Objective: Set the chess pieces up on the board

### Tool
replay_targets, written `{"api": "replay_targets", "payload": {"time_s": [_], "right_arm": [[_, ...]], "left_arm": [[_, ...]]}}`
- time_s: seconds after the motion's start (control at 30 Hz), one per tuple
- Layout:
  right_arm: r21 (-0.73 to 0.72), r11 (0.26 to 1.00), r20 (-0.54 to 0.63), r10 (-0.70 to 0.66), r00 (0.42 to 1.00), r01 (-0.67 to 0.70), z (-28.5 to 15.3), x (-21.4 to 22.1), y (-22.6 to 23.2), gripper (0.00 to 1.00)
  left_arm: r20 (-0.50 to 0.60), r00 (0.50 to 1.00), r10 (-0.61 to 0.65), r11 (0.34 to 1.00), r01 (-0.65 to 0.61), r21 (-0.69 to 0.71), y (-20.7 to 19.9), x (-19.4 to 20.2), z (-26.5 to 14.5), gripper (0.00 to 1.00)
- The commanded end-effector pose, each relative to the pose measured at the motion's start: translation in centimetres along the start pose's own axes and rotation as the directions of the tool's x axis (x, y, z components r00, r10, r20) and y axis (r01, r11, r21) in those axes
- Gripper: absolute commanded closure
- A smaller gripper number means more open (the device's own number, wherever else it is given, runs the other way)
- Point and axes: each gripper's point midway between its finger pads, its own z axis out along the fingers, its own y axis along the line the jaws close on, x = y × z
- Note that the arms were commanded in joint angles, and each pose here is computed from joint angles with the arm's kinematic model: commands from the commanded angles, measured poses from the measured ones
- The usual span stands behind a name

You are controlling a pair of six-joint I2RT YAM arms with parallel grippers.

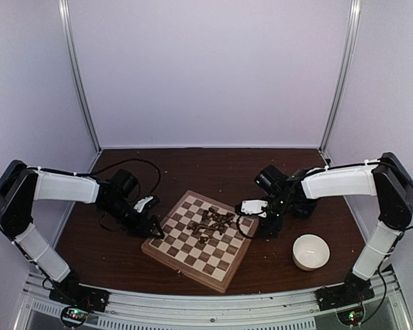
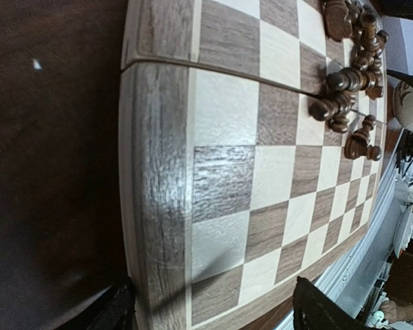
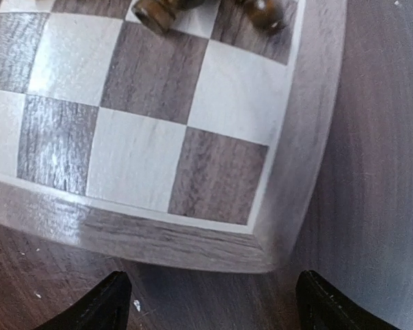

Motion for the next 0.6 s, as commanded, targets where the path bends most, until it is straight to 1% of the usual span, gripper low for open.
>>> {"api": "replay_targets", "payload": {"time_s": [0.0,0.2,0.4,0.57], "right_arm": [[0.058,0.998,-0.113,0.005,0.994,0.002,1.6,1.8,-1.3,0.13],[0.145,0.989,-0.158,0.032,0.987,-0.009,3.0,1.6,-4.3,0.14],[0.163,0.985,-0.155,0.073,0.985,-0.048,4.2,0.6,-7.0,0.14],[0.164,0.985,-0.157,0.082,0.984,-0.056,4.8,0.0,-7.7,0.15]], "left_arm": [[0.024,0.999,0.033,0.999,-0.033,0.007,-1.8,0.1,1.0,0.22],[0.030,0.996,0.081,0.996,-0.081,-0.023,-2.9,1.1,1.8,0.24],[0.017,0.995,0.102,0.995,-0.102,-0.023,-3.8,2.4,2.5,0.25],[0.061,0.992,0.108,0.993,-0.105,-0.050,-3.8,2.6,2.2,0.26]]}}
